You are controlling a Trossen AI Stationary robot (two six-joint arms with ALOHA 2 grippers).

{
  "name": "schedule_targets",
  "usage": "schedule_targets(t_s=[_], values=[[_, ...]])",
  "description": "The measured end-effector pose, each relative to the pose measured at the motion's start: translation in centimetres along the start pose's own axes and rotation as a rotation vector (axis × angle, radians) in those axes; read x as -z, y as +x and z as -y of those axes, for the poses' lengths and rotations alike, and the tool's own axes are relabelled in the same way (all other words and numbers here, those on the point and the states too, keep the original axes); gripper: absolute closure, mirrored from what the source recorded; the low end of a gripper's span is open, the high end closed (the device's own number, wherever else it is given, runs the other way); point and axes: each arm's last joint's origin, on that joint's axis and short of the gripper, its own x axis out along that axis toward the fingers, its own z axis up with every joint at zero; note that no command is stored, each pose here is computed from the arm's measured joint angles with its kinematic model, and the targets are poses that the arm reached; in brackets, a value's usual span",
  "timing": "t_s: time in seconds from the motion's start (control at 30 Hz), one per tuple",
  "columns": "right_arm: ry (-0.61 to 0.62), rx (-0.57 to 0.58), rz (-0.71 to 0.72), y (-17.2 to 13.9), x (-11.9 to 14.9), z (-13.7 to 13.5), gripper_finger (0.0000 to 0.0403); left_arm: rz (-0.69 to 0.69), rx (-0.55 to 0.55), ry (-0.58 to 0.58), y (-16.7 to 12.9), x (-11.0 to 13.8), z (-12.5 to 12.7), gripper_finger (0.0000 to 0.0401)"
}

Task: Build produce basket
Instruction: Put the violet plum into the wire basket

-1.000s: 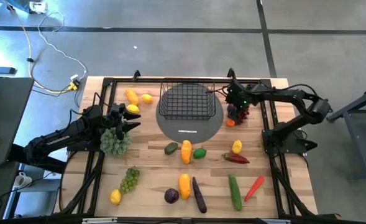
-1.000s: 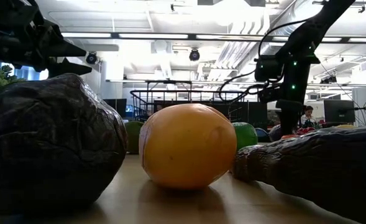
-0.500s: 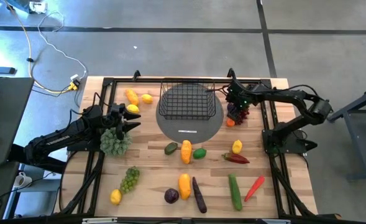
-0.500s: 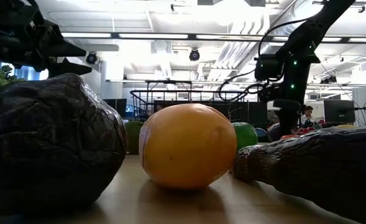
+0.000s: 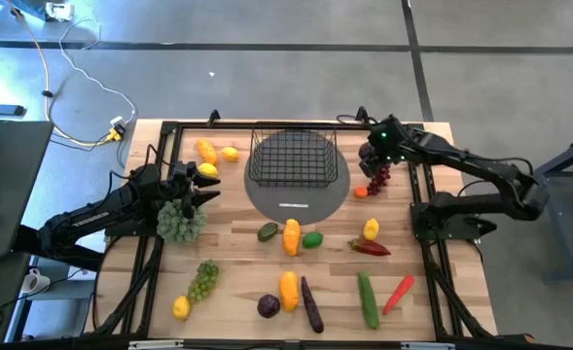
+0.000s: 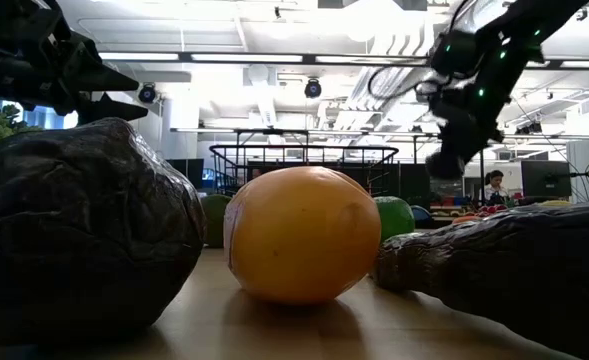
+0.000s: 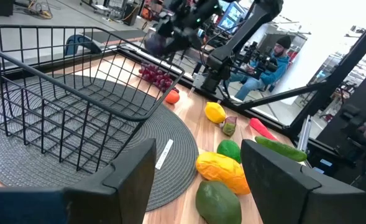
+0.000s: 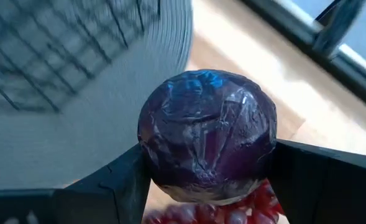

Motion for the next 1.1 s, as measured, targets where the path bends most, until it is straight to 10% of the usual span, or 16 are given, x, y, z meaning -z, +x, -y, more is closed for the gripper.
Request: schedule_targets(t_s=[0.6,1.1], values=[[0.177,-0.073,0.362,-3.6,-2.6,-3.8,0.0155,0.0,0.0,0.0,0.0,0.0,0.0,0.0178],[0.103,-0.052,0.268,-0.4,-8.9,-6.6,0.0155,0.0,0.0,0.0,0.0,0.0,0.0,0.0178]])
